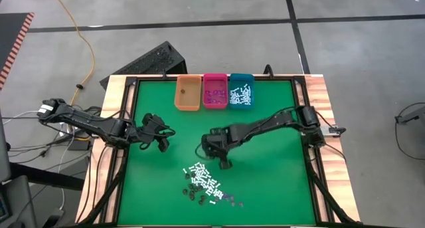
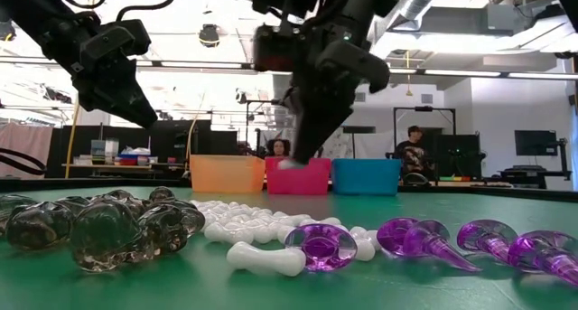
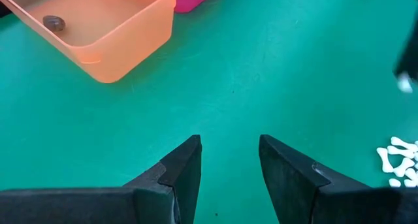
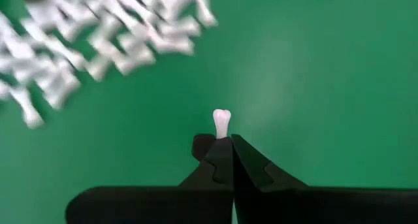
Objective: Sort Halloween decoration
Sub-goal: Put the white bone toy into the blue bin
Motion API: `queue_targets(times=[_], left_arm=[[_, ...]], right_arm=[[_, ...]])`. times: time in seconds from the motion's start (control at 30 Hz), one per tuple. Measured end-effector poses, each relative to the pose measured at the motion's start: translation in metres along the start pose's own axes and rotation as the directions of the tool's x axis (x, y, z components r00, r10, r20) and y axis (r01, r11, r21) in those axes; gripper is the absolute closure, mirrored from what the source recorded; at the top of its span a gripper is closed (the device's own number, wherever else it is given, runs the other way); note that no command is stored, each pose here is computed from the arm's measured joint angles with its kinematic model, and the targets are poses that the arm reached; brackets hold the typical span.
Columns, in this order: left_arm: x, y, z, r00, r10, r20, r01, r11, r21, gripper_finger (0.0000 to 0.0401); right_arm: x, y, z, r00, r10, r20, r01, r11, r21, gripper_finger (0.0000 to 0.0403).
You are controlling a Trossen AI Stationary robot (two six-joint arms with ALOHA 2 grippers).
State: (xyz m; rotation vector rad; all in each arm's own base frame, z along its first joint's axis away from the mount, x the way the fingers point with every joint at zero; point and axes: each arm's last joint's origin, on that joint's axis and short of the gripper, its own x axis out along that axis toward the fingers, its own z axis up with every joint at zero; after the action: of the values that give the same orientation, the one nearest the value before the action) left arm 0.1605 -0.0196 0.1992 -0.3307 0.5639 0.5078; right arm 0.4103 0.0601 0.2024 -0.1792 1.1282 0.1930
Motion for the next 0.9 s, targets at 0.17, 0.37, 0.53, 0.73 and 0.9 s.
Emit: queue_targets(times=[0.17, 0.37, 0.53, 0.73, 0.9], left_arm=[[0.0, 0.0, 0.0, 1.0, -0.001, -0.001, 0.001, 1.0, 0.0, 0.0257], [0.0, 0.0, 0.0, 1.0, -0.004, -0.004, 0.004, 1.0, 0.001, 0.0257], [0.0, 0.0, 0.0, 1.0, -0.003, -0.004, 0.003, 1.0, 0.001, 0.0257], [0.0, 0.0, 0.0, 1.0, -0.01, -0.008, 0.01, 1.0, 0.001, 0.0257], [0.0, -0.001, -0.001, 0.999, -0.025, -0.021, 0.025, 1.0, 0.001, 0.0257]], right_arm=[[-0.036, -0.049, -0.018, 0.992, -0.095, -0.088, 0.1, 0.993, 0.059, 0.0387], [-0.083, -0.122, -0.055, 0.963, -0.199, -0.179, 0.239, 0.942, 0.237, 0.0385], [-0.107, -0.179, -0.093, 0.943, -0.241, -0.23, 0.319, 0.85, 0.419, 0.0383], [-0.112, -0.222, -0.13, 0.926, -0.264, -0.269, 0.374, 0.734, 0.567, 0.0345], [-0.114, -0.233, -0.141, 0.926, -0.268, -0.267, 0.377, 0.699, 0.608, 0.029]])
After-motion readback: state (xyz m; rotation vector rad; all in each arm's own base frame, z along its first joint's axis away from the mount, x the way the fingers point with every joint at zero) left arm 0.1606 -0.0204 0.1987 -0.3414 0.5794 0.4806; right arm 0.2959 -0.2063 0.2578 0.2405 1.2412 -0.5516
